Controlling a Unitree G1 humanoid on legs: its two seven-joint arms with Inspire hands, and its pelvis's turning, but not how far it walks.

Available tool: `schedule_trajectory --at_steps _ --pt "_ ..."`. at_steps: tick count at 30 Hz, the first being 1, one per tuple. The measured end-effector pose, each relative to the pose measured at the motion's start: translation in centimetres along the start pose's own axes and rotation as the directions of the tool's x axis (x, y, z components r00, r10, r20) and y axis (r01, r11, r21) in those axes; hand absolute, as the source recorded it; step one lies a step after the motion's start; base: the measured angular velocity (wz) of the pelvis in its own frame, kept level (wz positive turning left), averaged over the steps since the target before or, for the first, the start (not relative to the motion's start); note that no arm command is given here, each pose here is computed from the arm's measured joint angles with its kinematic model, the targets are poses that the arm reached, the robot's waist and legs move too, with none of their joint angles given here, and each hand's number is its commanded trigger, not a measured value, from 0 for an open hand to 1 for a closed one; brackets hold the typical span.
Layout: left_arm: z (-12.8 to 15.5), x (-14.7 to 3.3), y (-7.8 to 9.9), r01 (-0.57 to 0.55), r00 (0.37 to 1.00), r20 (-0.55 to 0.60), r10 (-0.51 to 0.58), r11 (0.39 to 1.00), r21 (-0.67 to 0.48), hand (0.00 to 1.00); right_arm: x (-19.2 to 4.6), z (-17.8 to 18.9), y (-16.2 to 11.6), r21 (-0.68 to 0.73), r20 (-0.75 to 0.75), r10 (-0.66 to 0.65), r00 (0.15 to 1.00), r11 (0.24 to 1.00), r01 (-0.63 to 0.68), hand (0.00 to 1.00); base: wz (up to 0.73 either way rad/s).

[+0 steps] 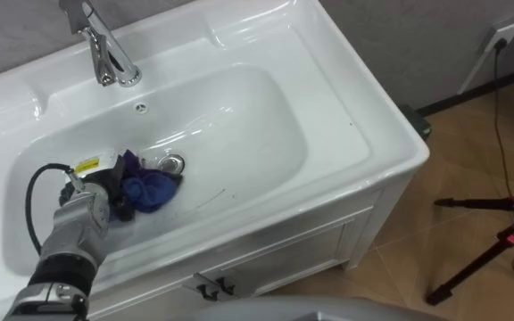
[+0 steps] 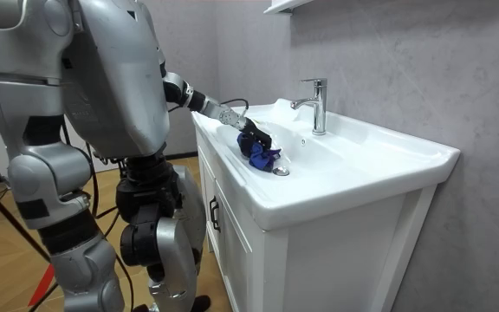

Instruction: Wipe basin

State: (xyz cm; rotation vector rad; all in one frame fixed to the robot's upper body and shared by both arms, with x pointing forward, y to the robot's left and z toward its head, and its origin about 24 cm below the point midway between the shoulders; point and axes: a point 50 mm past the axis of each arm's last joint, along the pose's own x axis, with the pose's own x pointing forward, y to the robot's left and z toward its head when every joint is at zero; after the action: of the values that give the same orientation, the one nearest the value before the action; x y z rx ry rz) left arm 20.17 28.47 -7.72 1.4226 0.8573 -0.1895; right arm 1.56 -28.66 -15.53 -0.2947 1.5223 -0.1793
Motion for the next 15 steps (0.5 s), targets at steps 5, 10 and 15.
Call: schedule_trajectory --at_steps 5,10,15 --pt "-1.2 -0.4 -0.8 -0.012 0.999 -0.034 0.012 1.000 0.018 1.00 0.0 0.4 -0.7 -0.007 0.007 -0.032 0.999 0.999 0.032 0.00 -0.02" --pt "-1.0 -0.6 -0.1 -0.050 0.998 -0.025 0.051 0.999 0.013 1.00 -0.1 0.8 -1.1 -0.004 0.026 -0.058 0.998 0.998 0.058 0.00 0.13" --pt "-0.7 -0.7 0.5 -0.079 0.997 -0.010 0.079 0.997 0.007 1.00 -0.1 1.4 -1.3 0.011 0.053 -0.068 0.996 0.998 0.068 0.00 0.23"
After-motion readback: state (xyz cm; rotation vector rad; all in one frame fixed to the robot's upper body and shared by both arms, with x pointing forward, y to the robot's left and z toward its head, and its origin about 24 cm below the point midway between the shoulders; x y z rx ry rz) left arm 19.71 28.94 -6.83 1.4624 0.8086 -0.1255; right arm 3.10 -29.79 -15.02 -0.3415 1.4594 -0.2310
